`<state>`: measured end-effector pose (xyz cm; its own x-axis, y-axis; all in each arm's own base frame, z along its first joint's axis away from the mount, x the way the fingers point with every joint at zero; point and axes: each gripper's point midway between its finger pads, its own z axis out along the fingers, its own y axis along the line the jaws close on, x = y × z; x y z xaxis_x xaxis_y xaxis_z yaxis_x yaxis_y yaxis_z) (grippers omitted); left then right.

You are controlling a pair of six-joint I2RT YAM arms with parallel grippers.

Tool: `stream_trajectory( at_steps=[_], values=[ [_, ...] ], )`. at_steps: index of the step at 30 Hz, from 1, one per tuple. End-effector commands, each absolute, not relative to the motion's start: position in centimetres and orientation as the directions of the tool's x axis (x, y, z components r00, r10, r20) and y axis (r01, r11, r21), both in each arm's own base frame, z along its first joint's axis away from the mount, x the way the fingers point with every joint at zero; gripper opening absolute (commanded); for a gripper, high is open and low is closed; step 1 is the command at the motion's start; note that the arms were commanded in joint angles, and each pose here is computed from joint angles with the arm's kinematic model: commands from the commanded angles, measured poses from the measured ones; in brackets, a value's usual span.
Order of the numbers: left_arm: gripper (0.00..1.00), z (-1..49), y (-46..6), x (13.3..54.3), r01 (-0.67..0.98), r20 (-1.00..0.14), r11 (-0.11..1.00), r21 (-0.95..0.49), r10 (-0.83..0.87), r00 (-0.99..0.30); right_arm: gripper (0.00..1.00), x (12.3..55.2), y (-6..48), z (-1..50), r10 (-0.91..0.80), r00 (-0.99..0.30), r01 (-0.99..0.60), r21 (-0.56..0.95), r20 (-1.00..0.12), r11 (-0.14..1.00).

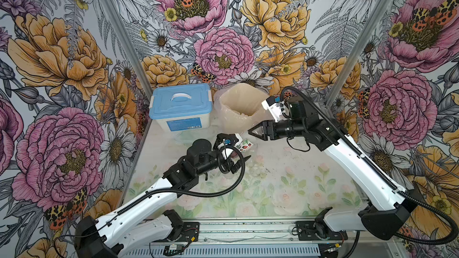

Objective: Empty the moldy dried flower tea in the jars
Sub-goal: Pick up the jar from the center of the board.

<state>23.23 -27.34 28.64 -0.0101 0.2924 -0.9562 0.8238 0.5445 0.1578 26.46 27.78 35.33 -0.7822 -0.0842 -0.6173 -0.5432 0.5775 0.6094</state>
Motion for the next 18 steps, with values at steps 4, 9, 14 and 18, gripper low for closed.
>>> stream_trajectory(
  at_steps=[4,9,14,18],
  values=[
    [0.91,29.0,-27.4,24.7,0.790,-0.965,0.586,0.178,0.263,0.022,0.40,26.7,28.3,37.1,-0.061,-0.752,-0.571,0.602,-0.657,0.558],
    [0.82,28.3,-27.7,24.9,0.798,-0.957,0.571,0.194,0.288,0.027,0.40,26.6,28.3,36.8,-0.067,-0.756,-0.569,0.604,-0.651,0.558],
    [0.75,27.7,-27.9,25.1,0.798,-0.947,0.559,0.224,0.318,0.042,0.40,26.6,28.4,36.3,-0.072,-0.764,-0.563,0.608,-0.641,0.560],
    [0.72,27.4,-27.7,25.3,0.790,-0.938,0.561,0.247,0.343,0.049,0.40,26.6,28.4,35.8,-0.076,-0.770,-0.557,0.609,-0.634,0.565]
  ],
)
